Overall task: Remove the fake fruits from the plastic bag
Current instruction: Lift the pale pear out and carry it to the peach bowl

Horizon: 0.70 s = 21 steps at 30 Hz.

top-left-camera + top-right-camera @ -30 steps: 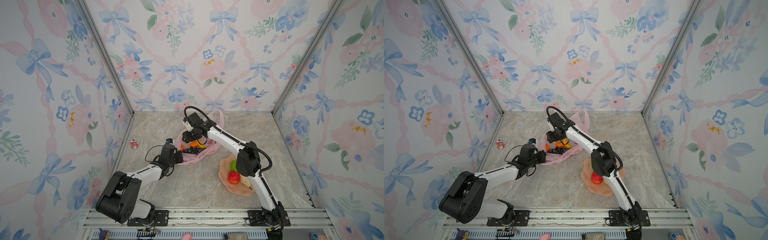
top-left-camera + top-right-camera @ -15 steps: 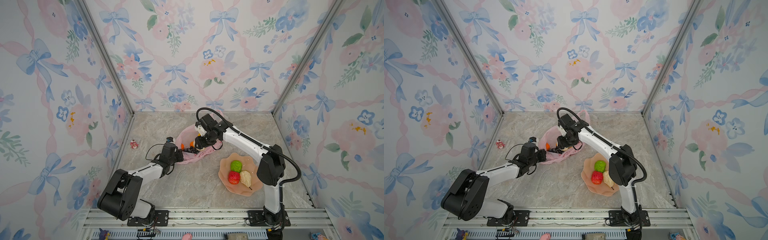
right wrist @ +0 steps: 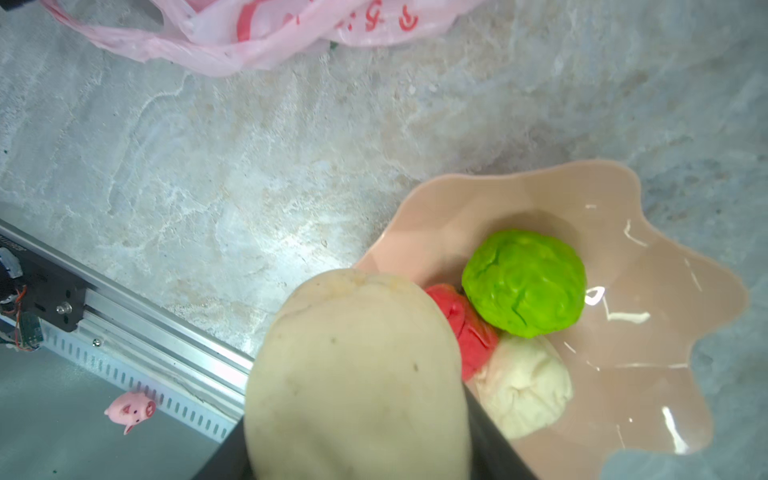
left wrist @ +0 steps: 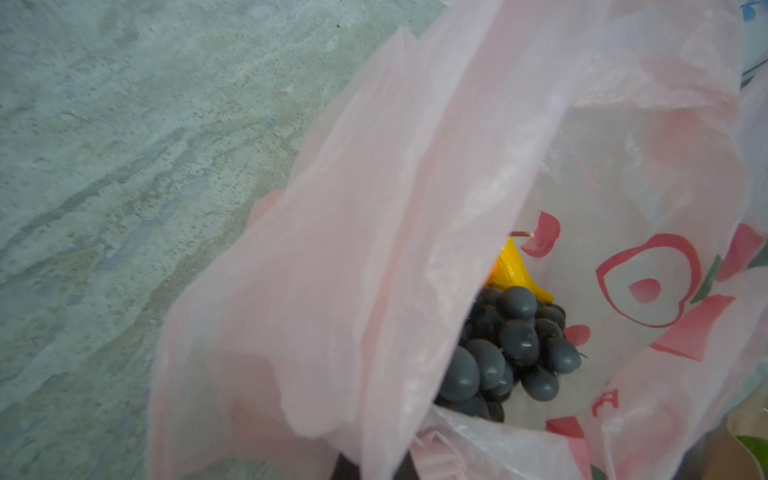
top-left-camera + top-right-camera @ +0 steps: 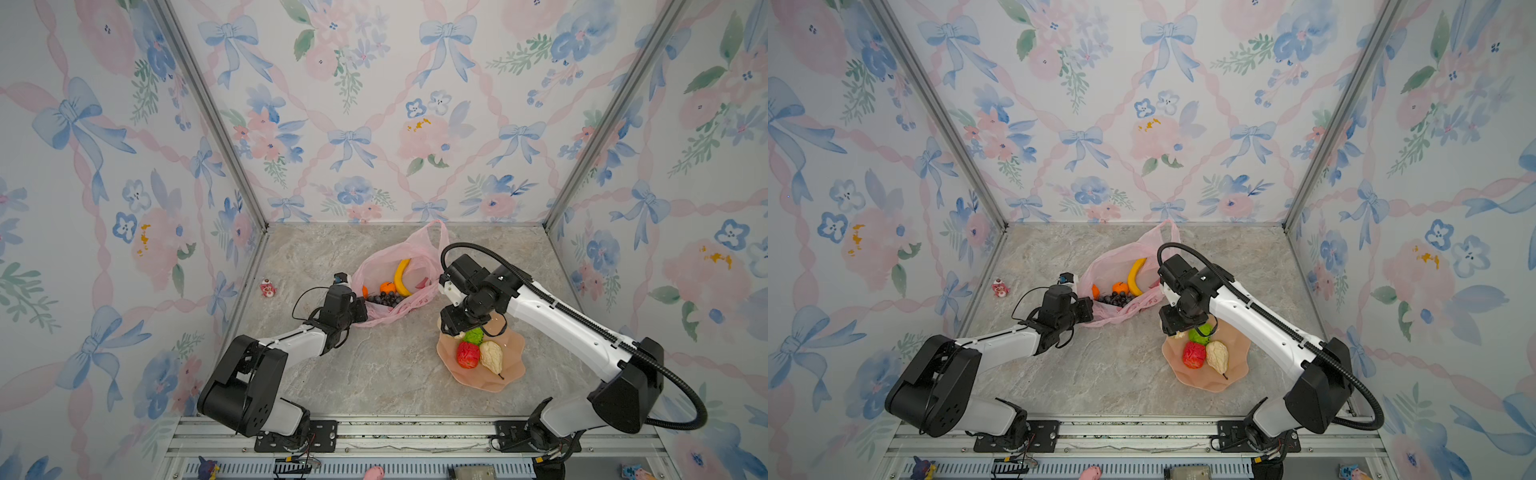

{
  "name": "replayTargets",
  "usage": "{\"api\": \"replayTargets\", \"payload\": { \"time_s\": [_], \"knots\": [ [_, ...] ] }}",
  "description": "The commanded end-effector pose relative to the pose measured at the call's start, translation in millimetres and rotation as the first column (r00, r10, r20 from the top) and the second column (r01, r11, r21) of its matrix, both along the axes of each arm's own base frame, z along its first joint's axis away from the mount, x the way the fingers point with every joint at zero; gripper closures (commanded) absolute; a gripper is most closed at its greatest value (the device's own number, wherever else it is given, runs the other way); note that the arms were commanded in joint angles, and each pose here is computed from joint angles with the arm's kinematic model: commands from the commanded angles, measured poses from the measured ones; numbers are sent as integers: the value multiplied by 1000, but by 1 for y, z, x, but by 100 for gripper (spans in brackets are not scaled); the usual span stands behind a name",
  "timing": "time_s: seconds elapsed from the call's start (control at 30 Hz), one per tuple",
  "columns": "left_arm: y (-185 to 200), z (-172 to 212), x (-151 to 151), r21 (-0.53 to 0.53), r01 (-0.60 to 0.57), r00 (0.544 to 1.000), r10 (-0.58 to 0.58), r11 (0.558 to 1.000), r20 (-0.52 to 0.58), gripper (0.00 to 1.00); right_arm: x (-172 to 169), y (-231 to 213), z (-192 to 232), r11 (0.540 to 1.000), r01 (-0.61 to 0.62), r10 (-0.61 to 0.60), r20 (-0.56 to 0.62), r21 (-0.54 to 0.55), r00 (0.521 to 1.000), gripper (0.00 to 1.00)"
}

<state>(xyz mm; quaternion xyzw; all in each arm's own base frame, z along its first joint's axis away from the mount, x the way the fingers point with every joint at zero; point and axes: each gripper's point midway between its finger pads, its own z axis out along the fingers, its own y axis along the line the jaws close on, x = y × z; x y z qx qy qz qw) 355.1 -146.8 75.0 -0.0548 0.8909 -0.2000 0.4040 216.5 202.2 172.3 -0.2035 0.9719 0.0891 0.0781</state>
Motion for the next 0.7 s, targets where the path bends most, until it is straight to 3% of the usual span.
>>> {"api": "replayTargets", "payload": {
  "time_s": [0.0,0.33,0.67],
  "knots": [
    [-5,1,2,13,24,1000,-24,1000,14,100,-33,-36,-7,994,46,-56,-105,-96,993,51],
    [-8,-6,-1,15,32,999,-32,999,-3,100,-72,-70,-42,971,95,-147,-239,-217,960,51],
    [-7,-6,-2,15,27,1000,-27,1000,-2,100,-81,-78,-73,954,114,-194,-282,-279,940,51]
  ]
}}
